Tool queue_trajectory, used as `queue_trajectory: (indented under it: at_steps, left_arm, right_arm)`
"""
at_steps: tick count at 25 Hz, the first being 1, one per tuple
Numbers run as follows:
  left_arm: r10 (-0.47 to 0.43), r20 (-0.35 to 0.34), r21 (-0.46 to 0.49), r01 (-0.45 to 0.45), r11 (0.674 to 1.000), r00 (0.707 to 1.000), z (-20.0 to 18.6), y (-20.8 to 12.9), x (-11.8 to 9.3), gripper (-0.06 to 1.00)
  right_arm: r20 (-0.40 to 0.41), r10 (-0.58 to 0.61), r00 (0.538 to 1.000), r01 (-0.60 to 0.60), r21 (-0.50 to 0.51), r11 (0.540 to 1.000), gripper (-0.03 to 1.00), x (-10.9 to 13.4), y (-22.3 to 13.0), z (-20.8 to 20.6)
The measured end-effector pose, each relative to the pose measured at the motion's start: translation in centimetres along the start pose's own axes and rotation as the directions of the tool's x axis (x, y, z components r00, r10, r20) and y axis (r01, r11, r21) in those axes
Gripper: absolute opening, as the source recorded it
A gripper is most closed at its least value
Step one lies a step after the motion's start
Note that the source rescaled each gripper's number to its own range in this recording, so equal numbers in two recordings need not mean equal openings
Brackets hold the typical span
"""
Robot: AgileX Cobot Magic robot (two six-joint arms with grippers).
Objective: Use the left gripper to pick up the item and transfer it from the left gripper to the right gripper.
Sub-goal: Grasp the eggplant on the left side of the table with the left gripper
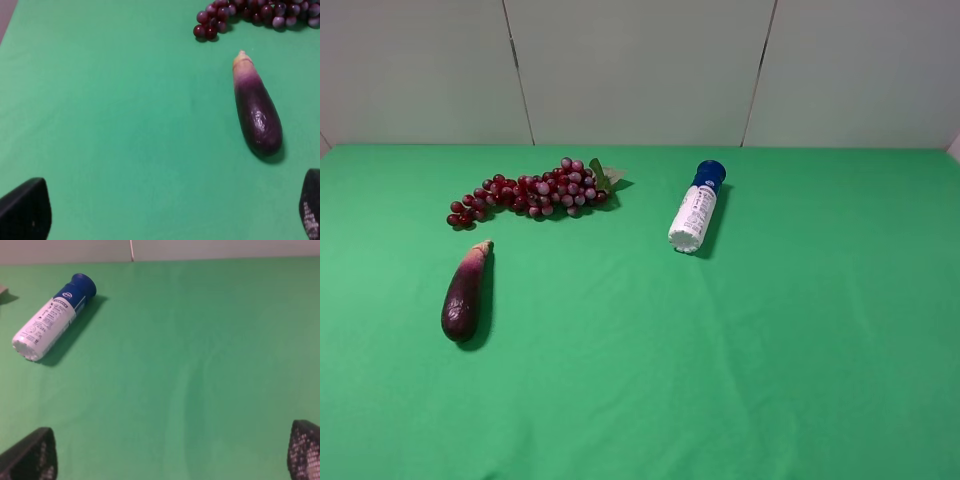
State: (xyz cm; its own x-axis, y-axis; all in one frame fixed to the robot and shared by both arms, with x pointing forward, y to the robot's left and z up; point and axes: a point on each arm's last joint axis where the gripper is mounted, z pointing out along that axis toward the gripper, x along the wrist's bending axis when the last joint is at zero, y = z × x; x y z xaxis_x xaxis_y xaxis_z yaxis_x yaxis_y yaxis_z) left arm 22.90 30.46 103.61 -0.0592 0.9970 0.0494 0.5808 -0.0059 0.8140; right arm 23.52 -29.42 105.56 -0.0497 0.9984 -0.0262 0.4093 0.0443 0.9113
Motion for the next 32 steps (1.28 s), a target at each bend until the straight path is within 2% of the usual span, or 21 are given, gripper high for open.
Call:
queue_trajectory:
  at_steps: [32]
  left_arm:
    - [0.0, 0.0, -0.003, 0.0, 1.0, 1.0, -0.31, 0.12, 0.02, 1.0]
  right_arm:
    - [0.0, 0.0, 1.0, 0.0, 0.0, 1.0, 1.0, 0.0, 0.0, 0.0]
